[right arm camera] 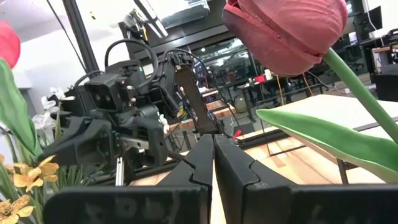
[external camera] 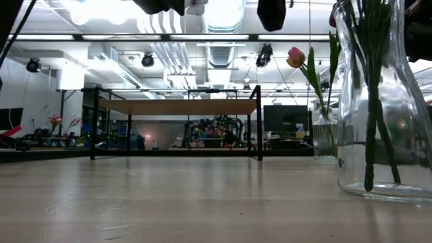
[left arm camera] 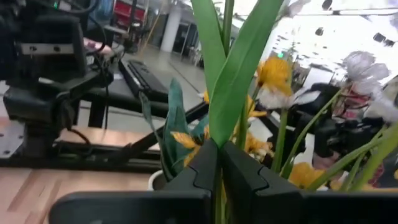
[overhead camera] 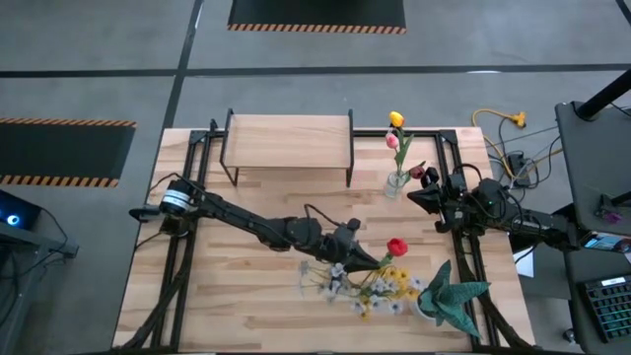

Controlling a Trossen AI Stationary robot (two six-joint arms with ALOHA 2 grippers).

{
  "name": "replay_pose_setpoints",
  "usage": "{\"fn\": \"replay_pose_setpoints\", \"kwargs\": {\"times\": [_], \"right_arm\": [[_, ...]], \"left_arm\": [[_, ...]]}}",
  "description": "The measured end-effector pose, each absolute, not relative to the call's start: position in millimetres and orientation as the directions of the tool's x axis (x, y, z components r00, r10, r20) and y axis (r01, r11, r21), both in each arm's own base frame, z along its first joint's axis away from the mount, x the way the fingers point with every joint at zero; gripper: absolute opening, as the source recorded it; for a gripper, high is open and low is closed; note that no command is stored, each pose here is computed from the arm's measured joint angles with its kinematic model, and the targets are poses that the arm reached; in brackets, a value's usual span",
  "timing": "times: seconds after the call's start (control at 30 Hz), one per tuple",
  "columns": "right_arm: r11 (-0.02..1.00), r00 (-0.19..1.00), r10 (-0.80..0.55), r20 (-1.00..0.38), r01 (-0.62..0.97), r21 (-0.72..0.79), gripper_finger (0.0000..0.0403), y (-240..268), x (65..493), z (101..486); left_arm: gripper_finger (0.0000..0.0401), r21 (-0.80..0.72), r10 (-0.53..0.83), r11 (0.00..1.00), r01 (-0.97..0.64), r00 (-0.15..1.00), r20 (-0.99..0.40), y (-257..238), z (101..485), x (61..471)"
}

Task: Pick and place flowers into a vace then onto a shelf
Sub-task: Put the red tulip into the bottom transparent vase, then put the bottom transparent vase on the shelf

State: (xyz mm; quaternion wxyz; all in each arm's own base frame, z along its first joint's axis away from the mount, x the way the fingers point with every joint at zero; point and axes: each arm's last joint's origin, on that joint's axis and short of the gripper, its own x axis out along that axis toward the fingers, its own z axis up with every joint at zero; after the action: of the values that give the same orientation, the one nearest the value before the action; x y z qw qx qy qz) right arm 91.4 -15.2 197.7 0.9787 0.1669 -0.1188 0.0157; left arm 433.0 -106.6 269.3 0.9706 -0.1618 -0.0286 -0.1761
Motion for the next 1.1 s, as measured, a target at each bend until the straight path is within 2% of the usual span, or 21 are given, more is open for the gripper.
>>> {"fn": "replay_pose_setpoints", "kwargs": {"times": [0.47, 0.6, 0.9, 1.1], "right_arm": [[0.944, 0.972, -0.016, 0.236, -0.064, 0.325, 0.0009, -15.4, 91.4, 197.5], [0.943, 0.972, -0.016, 0.236, -0.064, 0.325, 0.0009, -15.4, 91.4, 197.4], [0.943, 0.972, -0.016, 0.233, -0.063, 0.326, 0.0009, -15.4, 91.5, 197.3], [0.943, 0.972, -0.016, 0.233, -0.063, 0.326, 0.0009, -15.4, 91.5, 197.3]], "left_arm": [[0.0011, -0.297, -0.338, 0.893, 0.337, 0.940, 0.048, -105.6, 257.8, 431.5], [0.0047, -0.301, -0.320, 0.902, 0.310, 0.947, 0.018, -103.3, 254.9, 432.2], [0.0168, -0.307, -0.314, 0.907, 0.287, 0.948, -0.041, -99.5, 256.9, 429.2], [0.0202, -0.309, -0.311, 0.910, 0.275, 0.947, -0.075, -95.9, 275.2, 418.2]]}}
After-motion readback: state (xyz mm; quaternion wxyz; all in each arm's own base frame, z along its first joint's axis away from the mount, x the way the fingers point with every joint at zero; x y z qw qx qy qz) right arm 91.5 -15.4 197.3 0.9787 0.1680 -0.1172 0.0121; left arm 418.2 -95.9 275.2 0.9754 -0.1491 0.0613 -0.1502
